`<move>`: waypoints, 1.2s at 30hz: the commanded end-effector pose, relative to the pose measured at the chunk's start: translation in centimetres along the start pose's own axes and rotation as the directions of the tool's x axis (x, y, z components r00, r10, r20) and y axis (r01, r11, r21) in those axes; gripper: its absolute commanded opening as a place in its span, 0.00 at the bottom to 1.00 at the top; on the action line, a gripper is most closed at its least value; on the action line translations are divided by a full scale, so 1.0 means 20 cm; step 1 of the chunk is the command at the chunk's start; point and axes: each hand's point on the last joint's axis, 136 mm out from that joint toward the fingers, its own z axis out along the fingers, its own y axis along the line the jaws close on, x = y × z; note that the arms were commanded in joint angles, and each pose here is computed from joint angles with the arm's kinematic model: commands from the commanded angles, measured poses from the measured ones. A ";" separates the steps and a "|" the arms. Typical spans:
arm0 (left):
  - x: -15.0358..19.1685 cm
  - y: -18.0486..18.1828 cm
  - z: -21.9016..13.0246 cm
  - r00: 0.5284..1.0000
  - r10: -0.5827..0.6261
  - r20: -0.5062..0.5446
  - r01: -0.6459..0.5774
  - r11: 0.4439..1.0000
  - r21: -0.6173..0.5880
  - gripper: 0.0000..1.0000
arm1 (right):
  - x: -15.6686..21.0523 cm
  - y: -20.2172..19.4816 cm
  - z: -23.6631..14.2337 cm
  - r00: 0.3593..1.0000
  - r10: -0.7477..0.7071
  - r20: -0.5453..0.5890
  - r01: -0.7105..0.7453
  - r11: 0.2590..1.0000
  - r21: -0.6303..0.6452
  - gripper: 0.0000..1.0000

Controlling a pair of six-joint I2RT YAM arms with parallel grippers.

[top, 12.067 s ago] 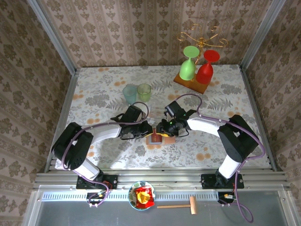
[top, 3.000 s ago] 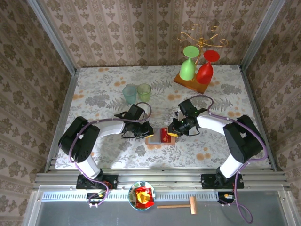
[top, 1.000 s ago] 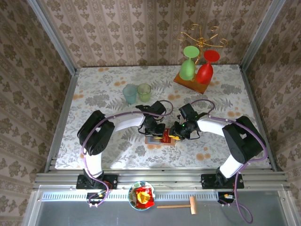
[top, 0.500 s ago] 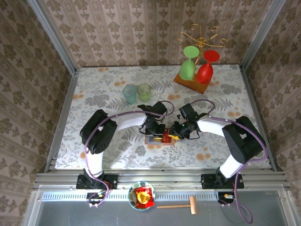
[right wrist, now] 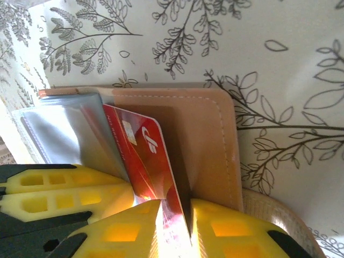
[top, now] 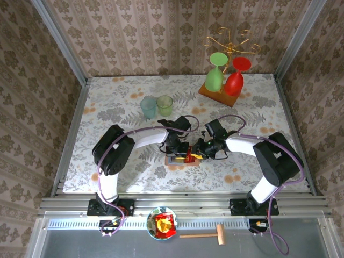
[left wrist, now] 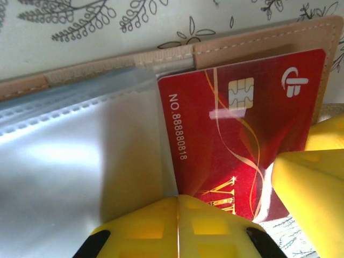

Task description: Take the credit cards out of the card holder

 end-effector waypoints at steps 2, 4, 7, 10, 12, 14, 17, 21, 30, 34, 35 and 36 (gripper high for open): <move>0.04 0.04 0.03 0.999 -0.018 -0.035 0.016 0.999 -0.039 0.08 | 0.02 0.05 0.00 1.000 -0.013 -0.015 0.012 0.998 -0.057 0.18; 0.04 0.04 0.03 0.999 -0.018 -0.036 0.017 0.999 -0.041 0.08 | 0.02 0.06 -0.01 1.000 -0.015 -0.015 0.014 0.998 -0.061 0.17; 0.04 0.04 0.02 0.999 -0.016 -0.028 0.015 0.999 -0.041 0.08 | 0.02 0.04 -0.01 1.000 -0.014 -0.008 0.013 0.999 -0.047 0.15; 0.02 0.03 -0.02 1.000 -0.018 -0.004 0.018 0.999 -0.032 0.09 | 0.02 0.03 -0.03 1.000 -0.023 0.007 0.023 0.999 -0.027 0.12; 0.01 0.03 -0.05 0.999 -0.026 0.019 0.026 1.000 -0.015 0.10 | 0.01 0.04 -0.04 0.999 -0.033 0.016 0.034 0.999 -0.019 0.11; -0.01 0.02 -0.10 0.998 -0.036 0.045 0.036 0.999 0.005 0.11 | 0.01 0.04 -0.06 0.999 -0.040 0.020 0.040 0.999 -0.010 0.10; -0.03 0.02 -0.16 0.995 -0.055 0.087 0.052 0.998 0.035 0.12 | 0.01 0.05 -0.08 0.998 -0.055 0.031 0.055 0.998 -0.002 0.09; -0.07 0.05 -0.26 0.986 -0.083 0.143 0.073 0.995 0.069 0.14 | 0.00 0.06 -0.11 0.996 -0.078 0.043 0.078 0.997 0.015 0.07; -0.16 0.15 -0.46 0.944 -0.146 0.294 0.100 0.981 0.166 0.18 | -0.01 0.11 -0.22 0.976 -0.212 0.053 0.207 0.975 0.077 0.03; -0.17 0.20 -0.47 0.944 -0.165 0.287 0.112 0.975 0.192 0.20 | -0.02 0.16 -0.28 0.951 -0.308 0.039 0.302 0.948 0.102 0.00; -0.16 0.20 -0.46 0.947 -0.163 0.278 0.109 0.974 0.199 0.21 | -0.03 0.18 -0.30 0.943 -0.332 0.035 0.327 0.939 0.110 0.00; -0.16 0.20 -0.45 0.949 -0.159 0.272 0.105 0.974 0.203 0.21 | -0.03 0.19 -0.32 0.930 -0.365 0.038 0.358 0.926 0.120 0.00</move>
